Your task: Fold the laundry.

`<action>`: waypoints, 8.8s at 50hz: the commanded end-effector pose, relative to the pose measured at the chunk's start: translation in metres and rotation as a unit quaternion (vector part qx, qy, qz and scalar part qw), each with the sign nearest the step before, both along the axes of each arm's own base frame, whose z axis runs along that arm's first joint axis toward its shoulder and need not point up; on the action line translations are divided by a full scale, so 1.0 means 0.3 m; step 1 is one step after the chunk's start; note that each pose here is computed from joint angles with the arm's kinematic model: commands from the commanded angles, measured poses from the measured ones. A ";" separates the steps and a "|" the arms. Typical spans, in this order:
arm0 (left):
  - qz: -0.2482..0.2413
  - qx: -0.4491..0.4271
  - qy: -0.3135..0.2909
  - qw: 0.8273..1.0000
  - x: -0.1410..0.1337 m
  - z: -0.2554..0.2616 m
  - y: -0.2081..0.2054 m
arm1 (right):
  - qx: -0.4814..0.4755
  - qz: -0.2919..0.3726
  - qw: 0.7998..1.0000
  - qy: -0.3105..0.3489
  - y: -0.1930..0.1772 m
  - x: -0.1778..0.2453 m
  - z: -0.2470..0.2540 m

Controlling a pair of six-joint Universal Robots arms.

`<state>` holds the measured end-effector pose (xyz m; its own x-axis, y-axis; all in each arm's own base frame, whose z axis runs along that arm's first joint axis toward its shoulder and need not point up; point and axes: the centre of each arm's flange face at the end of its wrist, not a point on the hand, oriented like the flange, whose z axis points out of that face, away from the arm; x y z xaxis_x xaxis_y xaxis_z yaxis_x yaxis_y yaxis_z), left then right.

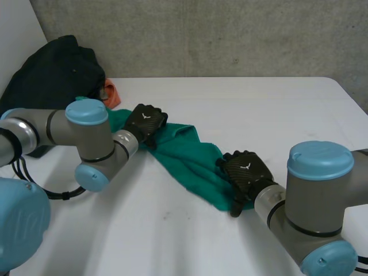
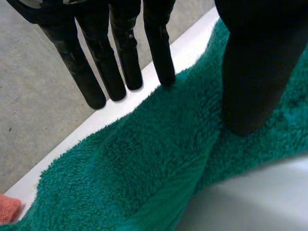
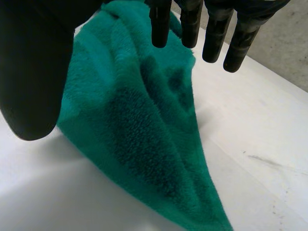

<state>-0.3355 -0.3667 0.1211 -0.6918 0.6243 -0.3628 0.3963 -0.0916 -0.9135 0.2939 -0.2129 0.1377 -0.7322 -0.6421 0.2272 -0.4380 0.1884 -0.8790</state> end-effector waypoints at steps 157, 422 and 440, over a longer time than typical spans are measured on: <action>0.024 -0.119 0.100 0.988 0.241 0.626 0.482 | 0.227 -0.152 0.962 -0.005 -0.231 -0.329 0.048; 0.205 -0.414 0.108 0.880 0.248 0.934 -0.030 | -0.531 -0.205 0.822 0.006 -0.588 -0.363 0.942; 0.108 -0.163 -0.026 0.980 0.254 0.213 0.110 | -0.219 -0.127 0.961 0.107 -0.534 -0.353 0.243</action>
<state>-0.2610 -0.3503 0.2527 -0.8177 0.1936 -0.5421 0.4298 -0.4212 -0.7987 0.1909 -0.3878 0.2616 -0.7802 -0.1269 0.6125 -0.5838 -0.2040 -0.7859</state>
